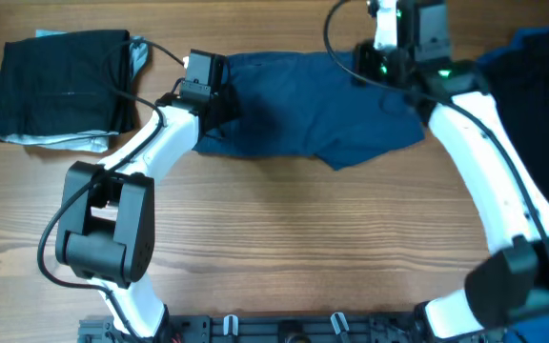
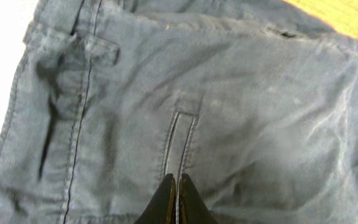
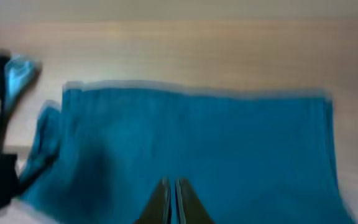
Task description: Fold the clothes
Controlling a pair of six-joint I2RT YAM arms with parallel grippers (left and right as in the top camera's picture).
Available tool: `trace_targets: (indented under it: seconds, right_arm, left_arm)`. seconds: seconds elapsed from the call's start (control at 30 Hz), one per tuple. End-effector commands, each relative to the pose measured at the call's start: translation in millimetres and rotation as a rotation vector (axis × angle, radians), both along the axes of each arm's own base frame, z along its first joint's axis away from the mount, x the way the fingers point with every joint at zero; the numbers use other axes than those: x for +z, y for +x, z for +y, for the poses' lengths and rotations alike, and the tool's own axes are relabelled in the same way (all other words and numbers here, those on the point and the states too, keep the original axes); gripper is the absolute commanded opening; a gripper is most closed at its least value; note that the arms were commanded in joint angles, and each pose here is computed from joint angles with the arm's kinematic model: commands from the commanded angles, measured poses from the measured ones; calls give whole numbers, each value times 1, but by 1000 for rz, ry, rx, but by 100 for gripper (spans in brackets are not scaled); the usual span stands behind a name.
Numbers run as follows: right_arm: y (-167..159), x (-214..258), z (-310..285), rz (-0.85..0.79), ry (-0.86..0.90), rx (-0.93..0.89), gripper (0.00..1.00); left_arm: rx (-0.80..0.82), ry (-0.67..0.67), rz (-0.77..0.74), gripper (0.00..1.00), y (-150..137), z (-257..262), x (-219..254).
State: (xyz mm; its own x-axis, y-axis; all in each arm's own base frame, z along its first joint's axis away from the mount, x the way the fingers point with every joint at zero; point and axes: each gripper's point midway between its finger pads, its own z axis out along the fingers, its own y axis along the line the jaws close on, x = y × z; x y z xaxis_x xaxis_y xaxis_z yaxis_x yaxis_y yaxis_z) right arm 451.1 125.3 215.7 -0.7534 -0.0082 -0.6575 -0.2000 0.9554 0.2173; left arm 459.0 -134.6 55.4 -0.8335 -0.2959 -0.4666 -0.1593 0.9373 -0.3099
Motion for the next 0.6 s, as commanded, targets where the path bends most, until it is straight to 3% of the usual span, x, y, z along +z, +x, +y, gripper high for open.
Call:
trace_targets:
  seconds: [0.0, 0.4, 0.47, 0.57]
  right_arm:
    - [-37, -67, -5, 260, -46, 8, 4]
    - [-73, -247, -11, 606, -84, -39, 4]
    - [-76, -248, -11, 624, -86, -38, 4]
    - [-58, -189, -8, 536, -87, -5, 5]
  left_arm:
    - [-8, 21, 6, 4, 0, 3, -5]
    - [-9, 31, 42, 4, -7, 5, -10]
    - [-9, 31, 43, 4, -8, 5, -10]
    - [-9, 31, 43, 4, -7, 5, -10]
